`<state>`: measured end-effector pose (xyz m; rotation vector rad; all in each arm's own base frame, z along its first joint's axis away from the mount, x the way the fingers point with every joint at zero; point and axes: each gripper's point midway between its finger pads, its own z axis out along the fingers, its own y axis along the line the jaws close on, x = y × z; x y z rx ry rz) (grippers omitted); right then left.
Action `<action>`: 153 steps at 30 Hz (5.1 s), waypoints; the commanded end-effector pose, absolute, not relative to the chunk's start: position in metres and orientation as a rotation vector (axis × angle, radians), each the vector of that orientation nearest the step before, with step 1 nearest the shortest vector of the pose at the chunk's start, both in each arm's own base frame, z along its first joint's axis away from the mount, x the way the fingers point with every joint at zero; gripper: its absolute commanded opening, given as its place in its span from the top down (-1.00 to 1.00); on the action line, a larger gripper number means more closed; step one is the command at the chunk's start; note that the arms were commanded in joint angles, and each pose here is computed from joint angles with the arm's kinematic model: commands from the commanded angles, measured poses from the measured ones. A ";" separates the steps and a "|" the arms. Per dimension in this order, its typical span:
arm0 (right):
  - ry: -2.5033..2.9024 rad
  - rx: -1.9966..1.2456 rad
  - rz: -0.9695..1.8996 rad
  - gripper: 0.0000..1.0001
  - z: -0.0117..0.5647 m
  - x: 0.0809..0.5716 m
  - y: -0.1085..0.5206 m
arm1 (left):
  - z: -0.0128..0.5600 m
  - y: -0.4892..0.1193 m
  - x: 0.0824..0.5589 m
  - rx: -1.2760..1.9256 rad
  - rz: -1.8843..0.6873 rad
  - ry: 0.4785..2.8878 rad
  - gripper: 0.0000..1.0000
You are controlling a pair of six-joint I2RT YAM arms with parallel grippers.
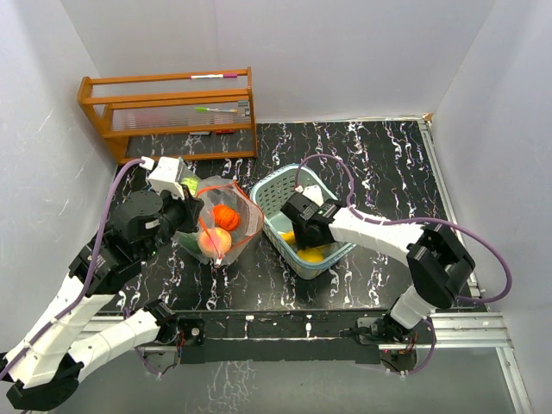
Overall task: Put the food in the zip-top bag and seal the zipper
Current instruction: Pick up the fake fruit from the bin, then place the fake fruit in the zipper food storage bag, then pick up the fake fruit from the bin.
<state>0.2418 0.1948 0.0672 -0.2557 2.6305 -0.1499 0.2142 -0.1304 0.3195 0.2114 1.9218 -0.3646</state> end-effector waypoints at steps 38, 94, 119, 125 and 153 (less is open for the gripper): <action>1.672 -0.719 1.273 0.10 0.361 0.193 0.349 | 0.299 -0.153 0.228 0.228 -0.401 1.968 1.00; 2.458 -0.321 0.285 -0.86 0.161 0.210 0.236 | 0.298 -0.143 0.220 0.233 -0.391 1.954 1.00; 2.663 -0.437 0.289 -0.34 0.056 0.185 0.247 | 0.299 -0.137 0.219 0.230 -0.364 1.947 1.00; 2.624 -0.403 0.263 0.46 0.071 0.194 0.245 | 0.301 -0.135 0.218 0.225 -0.360 1.944 1.00; 1.557 -0.737 1.179 0.67 0.393 0.176 0.341 | 0.301 -0.144 0.221 0.231 -0.393 1.953 1.00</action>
